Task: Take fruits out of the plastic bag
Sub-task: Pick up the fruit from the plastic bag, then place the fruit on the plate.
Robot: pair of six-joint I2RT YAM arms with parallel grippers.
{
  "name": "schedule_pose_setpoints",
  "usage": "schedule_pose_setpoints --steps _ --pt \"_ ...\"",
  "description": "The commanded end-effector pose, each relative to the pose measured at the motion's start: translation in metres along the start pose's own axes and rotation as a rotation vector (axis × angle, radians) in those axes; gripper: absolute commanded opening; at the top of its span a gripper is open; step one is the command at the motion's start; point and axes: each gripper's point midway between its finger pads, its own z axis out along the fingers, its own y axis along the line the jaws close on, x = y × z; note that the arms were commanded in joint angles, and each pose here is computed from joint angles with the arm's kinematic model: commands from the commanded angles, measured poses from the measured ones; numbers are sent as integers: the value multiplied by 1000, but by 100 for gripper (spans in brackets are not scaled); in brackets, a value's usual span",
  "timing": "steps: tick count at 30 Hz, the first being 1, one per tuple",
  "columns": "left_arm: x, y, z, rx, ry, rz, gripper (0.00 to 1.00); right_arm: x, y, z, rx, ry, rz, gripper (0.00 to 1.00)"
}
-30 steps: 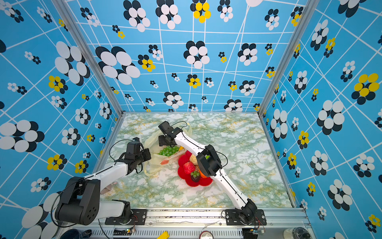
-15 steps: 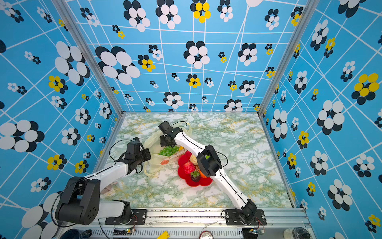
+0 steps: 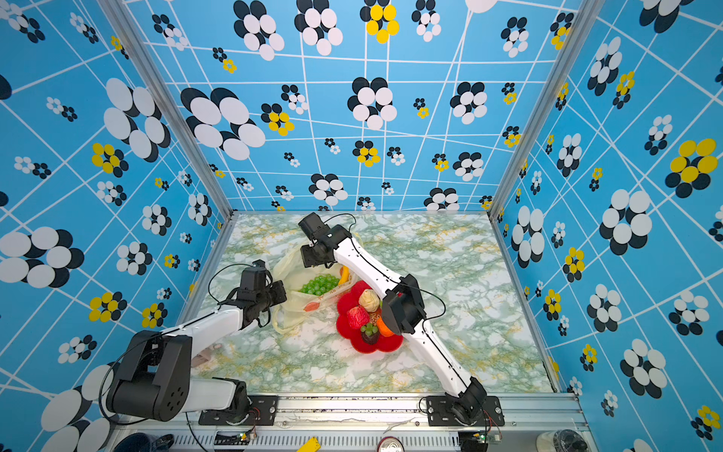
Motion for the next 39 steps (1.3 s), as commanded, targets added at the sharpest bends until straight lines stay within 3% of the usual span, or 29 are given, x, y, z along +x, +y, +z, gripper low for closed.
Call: schedule_pose_setpoints --steps 1,23,34,39 --pt "-9 -5 -1 14 -10 -3 0 8 1 -36 21 28 -40 55" --pt "-9 -6 -4 13 -13 7 0 71 -13 -121 108 138 -113 54" --pt "-10 -8 -5 17 -16 10 0 145 -70 -177 299 296 -143 54" --pt "-10 -8 -6 14 -17 13 0 178 -90 -187 368 397 -152 55"
